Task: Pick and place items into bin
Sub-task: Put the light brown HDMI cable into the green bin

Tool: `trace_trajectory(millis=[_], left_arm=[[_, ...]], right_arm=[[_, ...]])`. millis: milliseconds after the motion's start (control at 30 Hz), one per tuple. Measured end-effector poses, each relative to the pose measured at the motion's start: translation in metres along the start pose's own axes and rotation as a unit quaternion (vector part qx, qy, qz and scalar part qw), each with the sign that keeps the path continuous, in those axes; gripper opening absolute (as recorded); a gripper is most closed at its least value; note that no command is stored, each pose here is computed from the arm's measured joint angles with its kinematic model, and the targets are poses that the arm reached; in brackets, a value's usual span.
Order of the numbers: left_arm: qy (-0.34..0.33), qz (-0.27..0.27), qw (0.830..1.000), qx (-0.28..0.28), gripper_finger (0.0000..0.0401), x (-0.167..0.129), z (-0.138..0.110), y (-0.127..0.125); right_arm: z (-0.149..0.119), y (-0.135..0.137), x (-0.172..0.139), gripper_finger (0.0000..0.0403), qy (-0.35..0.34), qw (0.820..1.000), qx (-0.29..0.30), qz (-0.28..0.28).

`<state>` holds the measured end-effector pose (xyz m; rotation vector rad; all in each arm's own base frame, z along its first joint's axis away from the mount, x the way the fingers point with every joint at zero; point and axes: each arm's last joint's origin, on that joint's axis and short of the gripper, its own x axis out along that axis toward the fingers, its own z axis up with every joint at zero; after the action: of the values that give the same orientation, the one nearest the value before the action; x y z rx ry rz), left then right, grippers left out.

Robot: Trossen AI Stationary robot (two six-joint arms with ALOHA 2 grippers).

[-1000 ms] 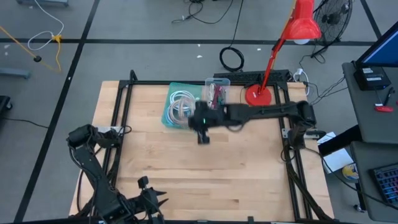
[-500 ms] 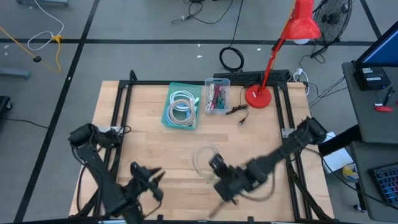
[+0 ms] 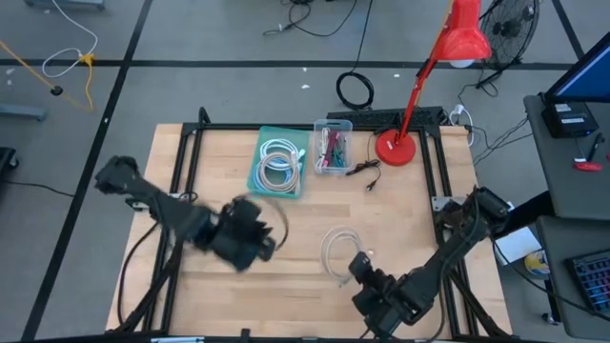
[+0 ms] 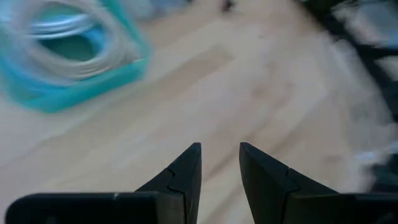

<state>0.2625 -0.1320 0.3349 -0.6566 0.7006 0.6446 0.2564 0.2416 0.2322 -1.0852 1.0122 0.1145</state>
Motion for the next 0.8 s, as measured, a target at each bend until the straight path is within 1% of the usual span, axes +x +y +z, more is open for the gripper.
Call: trace_trajectory(millis=[100,133,200,267,300,333,433,500,567,700,800], left_arm=[[0.016,-0.075,0.997,-0.015,0.0113,0.005,0.035,-0.002],[0.021,-0.111,0.994,-0.016,0.0113,0.008,0.046,-0.005],[0.037,-0.179,0.983,-0.007,0.0113,0.014,0.064,-0.01],[0.048,-0.245,0.968,-0.001,0.0113,0.025,0.078,-0.017],[0.052,-0.272,0.961,0.004,0.0113,0.03,0.083,-0.02],[0.056,-0.287,0.956,0.011,0.0113,0.036,0.087,-0.022],[0.074,-0.32,0.944,0.02,0.0113,0.057,0.096,-0.026],[0.097,-0.325,0.94,0.022,0.0113,0.068,0.097,-0.025],[0.109,-0.325,0.939,0.023,0.0113,0.077,0.097,-0.025],[0.118,-0.315,0.941,0.046,0.0113,0.091,0.093,-0.026],[0.12,-0.311,0.942,0.041,0.0113,0.098,0.091,-0.028]], right_arm=[[-0.003,0.005,0.003,0.0034,0.007,1.0,0.014,-0.002],[-0.004,0.006,0.003,0.0034,0.008,1.0,0.017,-0.005],[-0.004,0.007,0.002,0.0034,0.01,1.0,0.016,-0.022],[-0.004,0.006,0.001,0.0034,0.01,0.999,0.013,-0.037],[-0.004,0.006,0.001,0.0034,0.01,0.999,0.013,-0.038],[-0.004,0.006,0.001,0.0034,0.01,0.999,0.016,-0.036],[-0.006,0.009,-0.002,0.0034,0.014,0.999,0.018,-0.036],[-0.007,0.012,-0.004,0.0034,0.016,0.999,0.02,-0.035],[-0.008,0.014,-0.006,0.0034,0.018,0.999,0.027,-0.035],[-0.011,0.019,-0.011,0.0034,0.024,0.998,0.032,-0.043],[-0.012,0.02,-0.012,0.0034,0.025,0.998,0.037,-0.046]])
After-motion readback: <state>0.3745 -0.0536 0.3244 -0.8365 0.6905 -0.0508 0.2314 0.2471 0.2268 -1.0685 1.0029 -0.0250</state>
